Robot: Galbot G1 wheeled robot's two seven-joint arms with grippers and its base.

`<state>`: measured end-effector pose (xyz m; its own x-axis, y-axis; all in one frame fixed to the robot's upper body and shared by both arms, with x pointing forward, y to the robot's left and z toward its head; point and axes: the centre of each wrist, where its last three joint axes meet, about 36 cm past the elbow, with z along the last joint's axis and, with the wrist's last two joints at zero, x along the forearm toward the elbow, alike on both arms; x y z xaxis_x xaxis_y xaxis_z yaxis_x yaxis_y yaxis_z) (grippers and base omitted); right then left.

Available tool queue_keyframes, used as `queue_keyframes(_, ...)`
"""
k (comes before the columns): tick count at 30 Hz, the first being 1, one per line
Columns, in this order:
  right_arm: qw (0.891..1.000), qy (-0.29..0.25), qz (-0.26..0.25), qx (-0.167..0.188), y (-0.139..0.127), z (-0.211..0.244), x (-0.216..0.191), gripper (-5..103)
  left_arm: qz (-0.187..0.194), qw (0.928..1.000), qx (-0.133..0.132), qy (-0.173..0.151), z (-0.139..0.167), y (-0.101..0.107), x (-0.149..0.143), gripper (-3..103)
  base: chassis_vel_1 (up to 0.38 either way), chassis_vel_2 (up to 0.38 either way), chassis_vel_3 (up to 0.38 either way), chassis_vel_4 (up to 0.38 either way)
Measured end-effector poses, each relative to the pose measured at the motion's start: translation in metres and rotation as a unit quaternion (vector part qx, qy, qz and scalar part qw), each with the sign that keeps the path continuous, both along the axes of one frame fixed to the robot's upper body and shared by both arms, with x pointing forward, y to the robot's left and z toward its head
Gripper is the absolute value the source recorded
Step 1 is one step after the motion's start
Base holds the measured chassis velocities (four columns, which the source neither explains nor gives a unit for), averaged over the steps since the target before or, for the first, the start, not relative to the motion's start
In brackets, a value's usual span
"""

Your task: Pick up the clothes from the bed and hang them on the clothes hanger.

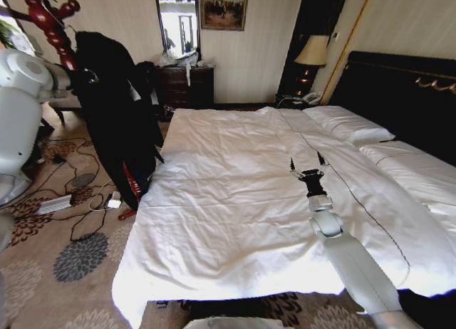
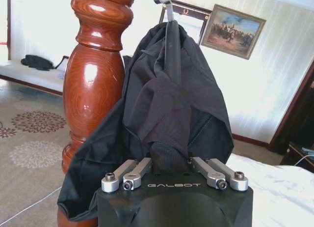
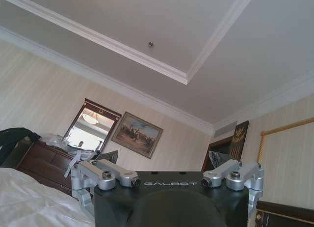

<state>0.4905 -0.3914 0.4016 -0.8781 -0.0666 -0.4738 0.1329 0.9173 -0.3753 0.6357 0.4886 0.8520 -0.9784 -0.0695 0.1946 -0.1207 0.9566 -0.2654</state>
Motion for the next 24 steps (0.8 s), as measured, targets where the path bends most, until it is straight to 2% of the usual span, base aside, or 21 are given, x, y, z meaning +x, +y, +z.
queue_keyframes(15, 1.0, -0.006, -0.002, -0.002, -0.007, 0.0, -0.006, 100, 0.01, 0.9999, -0.005, 0.006, -0.012, 0.009, -0.021, 19, 0.0, 0.0, 0.0, 0.0)
queue_keyframes(20, 1.0, -0.006, 0.001, -0.001, -0.004, 0.0, -0.006, 100, 0.01, 0.9998, -0.013, 0.012, -0.013, 0.015, -0.015, 19, 0.0, 0.0, 0.0, 0.0)
queue_keyframes(24, 1.0, -0.007, 0.003, 0.0, -0.003, 0.0, -0.005, 100, 0.008, 0.9998, -0.012, 0.01, -0.01, 0.01, -0.01, 19, 0.0, 0.0, 0.0, 0.0)
